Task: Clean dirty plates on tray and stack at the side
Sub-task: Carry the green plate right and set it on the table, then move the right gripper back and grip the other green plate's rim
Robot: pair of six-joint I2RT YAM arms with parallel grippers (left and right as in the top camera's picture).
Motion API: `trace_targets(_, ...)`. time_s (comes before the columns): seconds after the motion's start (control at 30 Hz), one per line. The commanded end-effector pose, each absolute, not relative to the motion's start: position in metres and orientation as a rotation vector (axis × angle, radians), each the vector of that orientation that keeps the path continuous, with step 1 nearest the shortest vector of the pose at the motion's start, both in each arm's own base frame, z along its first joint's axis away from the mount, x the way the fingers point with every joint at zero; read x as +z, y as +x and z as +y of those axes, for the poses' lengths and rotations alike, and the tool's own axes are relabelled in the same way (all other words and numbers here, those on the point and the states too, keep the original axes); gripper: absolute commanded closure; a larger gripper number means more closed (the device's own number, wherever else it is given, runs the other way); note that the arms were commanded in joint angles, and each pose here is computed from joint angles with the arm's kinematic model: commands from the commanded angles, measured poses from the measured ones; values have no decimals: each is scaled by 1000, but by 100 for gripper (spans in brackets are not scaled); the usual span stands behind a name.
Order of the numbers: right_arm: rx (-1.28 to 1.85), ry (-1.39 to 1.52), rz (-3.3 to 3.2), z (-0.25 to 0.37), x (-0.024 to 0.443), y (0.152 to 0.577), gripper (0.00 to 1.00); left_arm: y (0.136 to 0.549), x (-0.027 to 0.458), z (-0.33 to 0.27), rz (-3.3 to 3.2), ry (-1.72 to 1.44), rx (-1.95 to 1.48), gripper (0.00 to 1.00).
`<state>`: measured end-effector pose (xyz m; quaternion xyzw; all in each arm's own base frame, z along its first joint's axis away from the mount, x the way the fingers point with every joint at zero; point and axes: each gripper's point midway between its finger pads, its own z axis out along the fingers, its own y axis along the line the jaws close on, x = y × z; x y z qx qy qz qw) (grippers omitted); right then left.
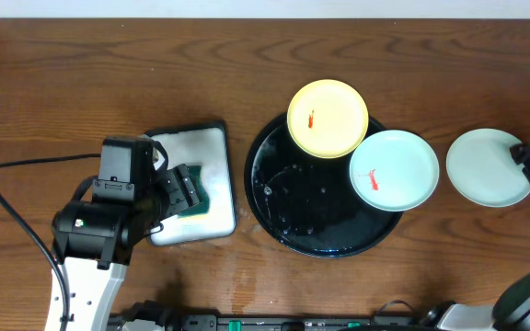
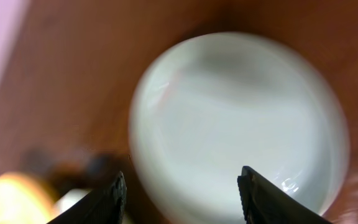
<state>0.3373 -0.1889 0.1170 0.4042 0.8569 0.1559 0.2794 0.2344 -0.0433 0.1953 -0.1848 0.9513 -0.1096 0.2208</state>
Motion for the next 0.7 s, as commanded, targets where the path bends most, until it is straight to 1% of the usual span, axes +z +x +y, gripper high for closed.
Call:
trace_targets(0.0, 634, 807, 2332, -122, 155, 345, 44, 237, 201, -43, 2618, -505, -307, 18)
trace_targets(0.1, 556, 686, 2513, -86, 140, 333, 45, 237, 201, -43, 2618, -506, -307, 18)
trace_targets(0.17, 413, 650, 2630, -74, 121, 326, 49, 237, 201, -43, 2618, -505, -307, 18)
trace_targets(0.27, 127, 593, 2741, -67, 91, 320, 50, 237, 201, -43, 2618, -505, -307, 18)
trace_targets(0.3, 51, 534, 2751, -60, 79, 324, 50, 237, 201, -43, 2618, -505, -307, 18)
trace_targets(0.4, -74, 446, 2737, -53, 59, 333, 50, 237, 201, -43, 2618, -505, -307, 18)
trace_targets(0.5, -231, 444, 2714, -63, 46, 333, 51, 237, 201, -43, 2618, -505, -307, 18)
trace_targets(0.53, -251, 475, 2705, -65, 40, 331, 59, 237, 201, -43, 2618, -505, -307, 18)
trace_targets(0.57, -249, 480, 2704, -66, 39, 331, 64, 237, 201, -43, 2618, -505, -307, 18)
trace_targets(0.6, -237, 490, 2707, -65, 36, 331, 77, 237, 201, -43, 2618, -505, -307, 18)
trace_targets(0.67, -205, 488, 2720, -60, 33, 330, 95, 237, 201, -43, 2618, -505, -307, 18)
